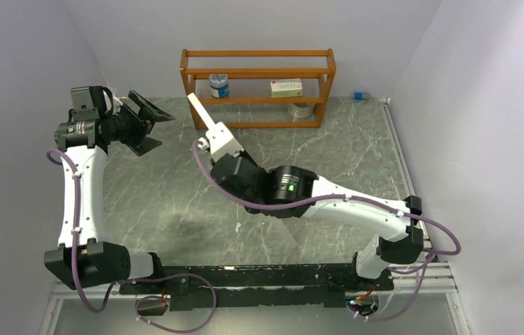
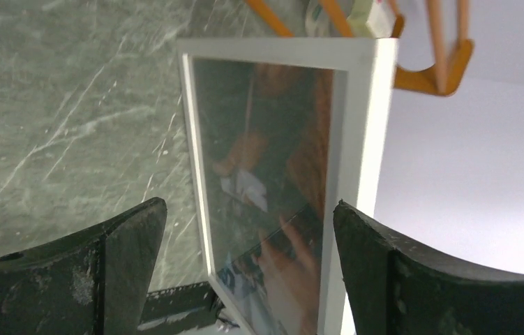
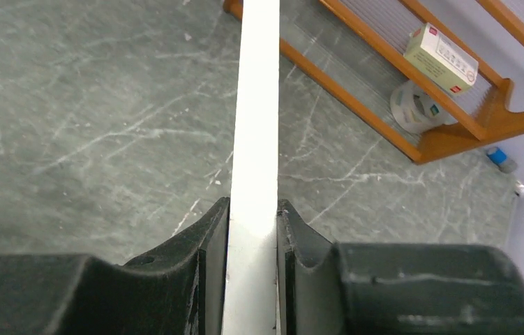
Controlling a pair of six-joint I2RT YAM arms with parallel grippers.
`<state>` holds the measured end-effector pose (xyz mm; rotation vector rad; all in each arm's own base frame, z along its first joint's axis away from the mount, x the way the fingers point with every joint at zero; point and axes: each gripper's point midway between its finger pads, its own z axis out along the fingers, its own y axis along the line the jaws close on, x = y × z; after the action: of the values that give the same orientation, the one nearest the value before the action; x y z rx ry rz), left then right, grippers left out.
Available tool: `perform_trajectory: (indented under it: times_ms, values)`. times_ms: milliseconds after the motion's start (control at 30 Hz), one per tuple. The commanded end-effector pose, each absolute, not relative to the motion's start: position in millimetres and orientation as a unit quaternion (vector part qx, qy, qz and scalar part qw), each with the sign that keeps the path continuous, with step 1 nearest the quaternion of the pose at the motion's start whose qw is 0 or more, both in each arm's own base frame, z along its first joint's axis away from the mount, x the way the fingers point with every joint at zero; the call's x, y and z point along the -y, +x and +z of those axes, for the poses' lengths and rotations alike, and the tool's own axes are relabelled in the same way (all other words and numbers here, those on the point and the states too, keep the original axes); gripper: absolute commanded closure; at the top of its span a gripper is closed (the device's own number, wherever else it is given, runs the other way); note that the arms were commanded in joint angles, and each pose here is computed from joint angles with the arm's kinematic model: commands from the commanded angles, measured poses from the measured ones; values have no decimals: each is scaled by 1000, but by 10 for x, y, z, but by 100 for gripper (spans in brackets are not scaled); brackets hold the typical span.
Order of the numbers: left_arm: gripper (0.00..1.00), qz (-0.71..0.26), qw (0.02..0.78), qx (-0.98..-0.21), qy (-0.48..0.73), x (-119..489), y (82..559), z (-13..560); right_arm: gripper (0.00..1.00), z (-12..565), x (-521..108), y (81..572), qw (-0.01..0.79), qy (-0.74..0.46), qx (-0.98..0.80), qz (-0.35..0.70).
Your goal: Put the photo into the frame
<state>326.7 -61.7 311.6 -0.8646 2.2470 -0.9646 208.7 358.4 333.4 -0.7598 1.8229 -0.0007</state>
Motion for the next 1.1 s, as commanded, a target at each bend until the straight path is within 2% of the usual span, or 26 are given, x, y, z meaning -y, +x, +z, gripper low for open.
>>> perform_trajectory:
  times_ms: [0, 200, 467, 733, 1067]
  values:
    - [6, -352, 356, -794, -343, 485, 3352, 3603, 100, 3873, -3490, 2252, 595, -279, -751, 64]
    - [6, -339, 353, -797, -355, 438, 3364, 3472, 100, 3877, -3334, 2438, 571, -249, -771, 129]
    - [6, -322, 311, -817, -364, 452, 3268, 3069, 100, 3823, -3051, 2609, 543, -192, -786, 222]
    - [6, -319, 264, -829, -376, 504, 3192, 2678, 100, 3639, -2605, 2834, 517, -122, -802, 273]
    - [6, -326, 226, -836, -381, 642, 3040, 2254, 100, 3312, -2223, 2709, 472, -80, -801, 359]
